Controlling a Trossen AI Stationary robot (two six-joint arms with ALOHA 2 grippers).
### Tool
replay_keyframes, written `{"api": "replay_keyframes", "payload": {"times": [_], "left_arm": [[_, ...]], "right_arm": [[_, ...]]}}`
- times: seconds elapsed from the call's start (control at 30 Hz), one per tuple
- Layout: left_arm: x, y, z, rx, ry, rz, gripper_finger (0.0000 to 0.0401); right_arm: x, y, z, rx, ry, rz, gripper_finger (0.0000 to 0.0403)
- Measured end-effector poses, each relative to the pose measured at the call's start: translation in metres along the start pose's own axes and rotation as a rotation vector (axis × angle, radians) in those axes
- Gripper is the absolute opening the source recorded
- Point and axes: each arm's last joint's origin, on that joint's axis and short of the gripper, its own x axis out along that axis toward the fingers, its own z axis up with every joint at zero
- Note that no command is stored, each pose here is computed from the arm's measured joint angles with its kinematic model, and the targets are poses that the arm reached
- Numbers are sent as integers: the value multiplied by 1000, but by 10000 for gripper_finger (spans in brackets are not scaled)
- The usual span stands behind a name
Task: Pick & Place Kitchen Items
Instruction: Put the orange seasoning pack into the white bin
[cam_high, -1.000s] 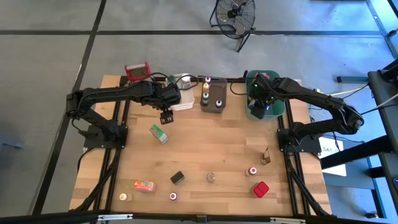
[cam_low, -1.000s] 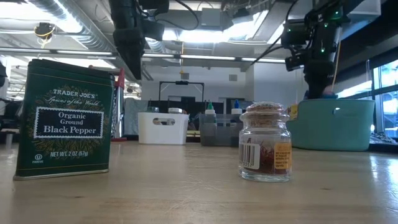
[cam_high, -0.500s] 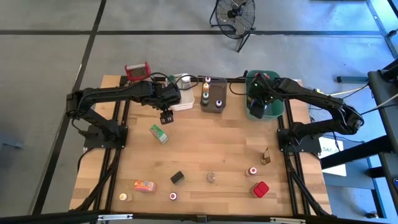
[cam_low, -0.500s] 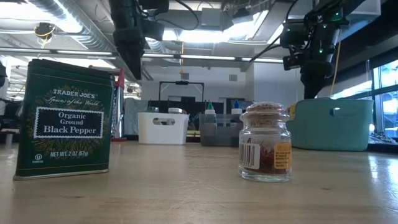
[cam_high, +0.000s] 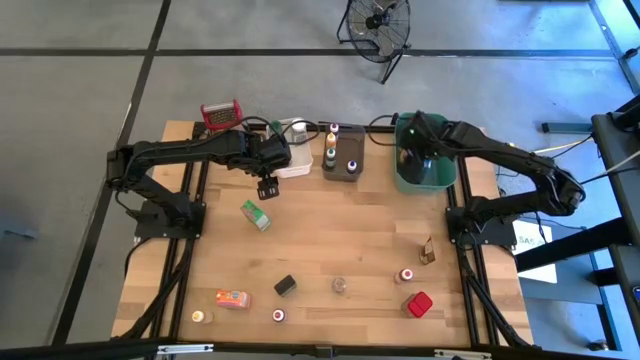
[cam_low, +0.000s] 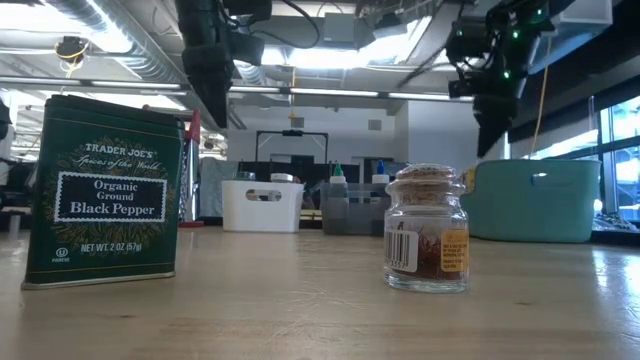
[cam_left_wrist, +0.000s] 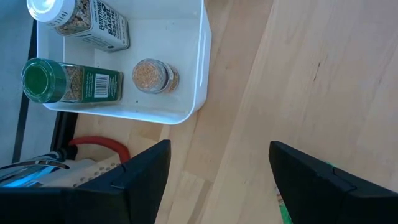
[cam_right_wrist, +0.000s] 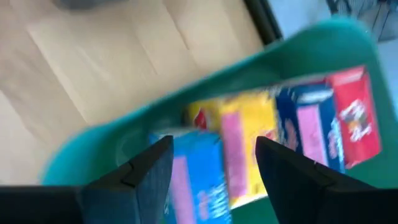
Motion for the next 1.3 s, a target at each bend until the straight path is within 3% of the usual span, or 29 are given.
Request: {"api": "replay_keyframes", "payload": {"times": [0.3, 0.5, 0.8, 1.1, 1.3], "left_arm": [[0, 0, 0, 0, 2, -1, 267], [0, 0, -3, 7, 27, -1, 269], [0, 0, -3, -9, 34, -13, 269], [-1, -5, -9, -26, 93, -44, 269], [-4, -14, -10, 2, 93, -39, 269]], "right_arm": [[-48, 15, 18, -30, -64, 127, 229], [-82, 39, 13, -17, 7, 229, 229], [-112, 85, -2, 102, 129, 437, 229], [-130, 121, -19, 108, 142, 450, 229], [-140, 137, -34, 308, 231, 437, 229]]}}
